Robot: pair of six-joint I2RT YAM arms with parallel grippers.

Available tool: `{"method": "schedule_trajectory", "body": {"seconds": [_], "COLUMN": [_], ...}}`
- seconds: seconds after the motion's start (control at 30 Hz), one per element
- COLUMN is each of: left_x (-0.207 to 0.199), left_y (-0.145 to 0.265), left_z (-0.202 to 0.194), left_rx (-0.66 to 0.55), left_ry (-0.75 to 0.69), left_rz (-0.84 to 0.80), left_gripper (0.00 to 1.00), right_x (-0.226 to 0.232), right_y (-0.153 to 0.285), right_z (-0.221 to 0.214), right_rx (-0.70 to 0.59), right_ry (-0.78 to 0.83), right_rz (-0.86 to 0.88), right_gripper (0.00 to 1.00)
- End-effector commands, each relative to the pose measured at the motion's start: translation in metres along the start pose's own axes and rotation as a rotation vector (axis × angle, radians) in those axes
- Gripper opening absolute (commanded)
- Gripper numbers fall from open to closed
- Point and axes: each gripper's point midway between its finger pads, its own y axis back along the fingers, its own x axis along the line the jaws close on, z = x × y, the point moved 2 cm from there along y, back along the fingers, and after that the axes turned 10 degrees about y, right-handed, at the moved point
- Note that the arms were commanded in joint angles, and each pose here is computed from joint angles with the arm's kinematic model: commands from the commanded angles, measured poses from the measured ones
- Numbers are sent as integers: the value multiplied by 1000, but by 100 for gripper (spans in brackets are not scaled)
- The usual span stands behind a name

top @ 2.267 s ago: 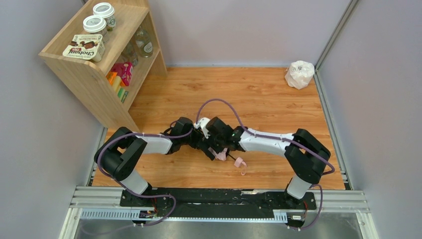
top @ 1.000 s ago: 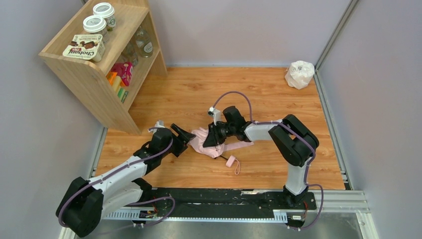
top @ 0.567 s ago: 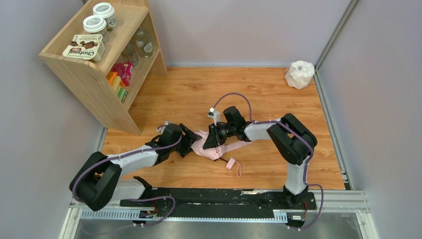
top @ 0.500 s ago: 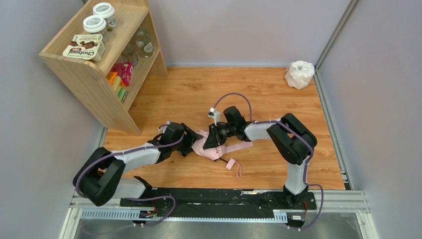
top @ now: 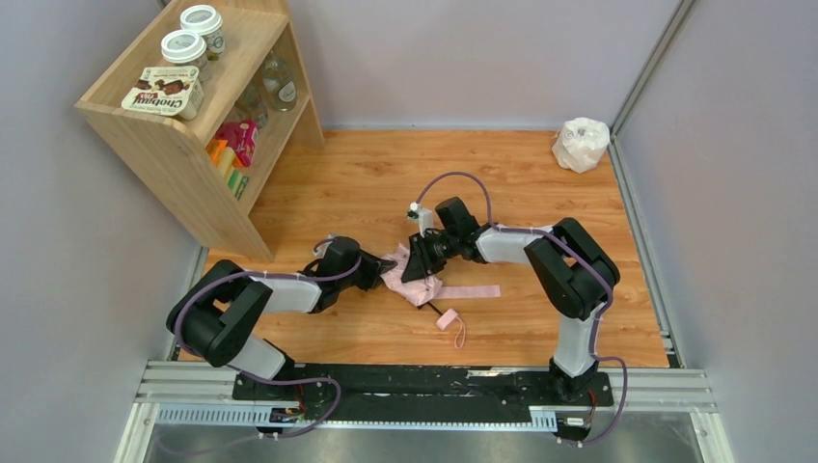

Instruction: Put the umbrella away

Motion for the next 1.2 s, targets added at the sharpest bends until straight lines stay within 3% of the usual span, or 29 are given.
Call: {"method": "schedule_trajectory", "body": {"seconds": [0.0,0.1,0.13,0.23,0.33,0.43,0.5,0.6,0.73,0.77,0.83,0.87,0.93,0.97,1.17], "left_x": [90,87,87,88,87,87,87,82,71,73,61,48,33,31,-1], "left_y": [2,3,4,4,3,3,4,5,12,15,22,27,39,44,79], "left_z": [7,6,6,5,3,2,1,-2,1,2,2,6,9,11,18], "left_rx": [-36,-34,-34,-29,-21,-11,-8,2,-12,-20,-21,-47,-67,-73,-110], "left_ry": [-47,-52,-52,-44,-39,-32,-26,-22,-50,-62,-97,-120,-138,-145,-161], "left_rz": [307,307,308,314,310,311,312,298,270,284,237,186,111,87,-50], "left_gripper": [15,13,12,12,12,12,12,12,18,22,43,50,74,78,79], "right_x": [50,46,46,43,39,27,13,-2,-8,-7,-6,-7,-2,-2,23], "right_y": [-12,-8,-5,-1,-3,-5,-5,-5,-11,-13,-17,-17,-20,-20,-21], "right_z": [1,10,11,9,-2,-19,-27,-41,-53,-56,-62,-62,-65,-64,-55], "right_rx": [66,71,82,126,189,242,269,307,313,319,324,318,299,282,173], "right_ry": [105,125,142,243,356,440,483,539,517,514,497,478,431,395,216], "right_rz": [106,-15,-71,-244,-413,-600,-749,-890,-853,-829,-771,-740,-627,-576,-189], "right_gripper": [0,29,42,64,77,79,78,67,22,15,2,0,0,0,0]}}
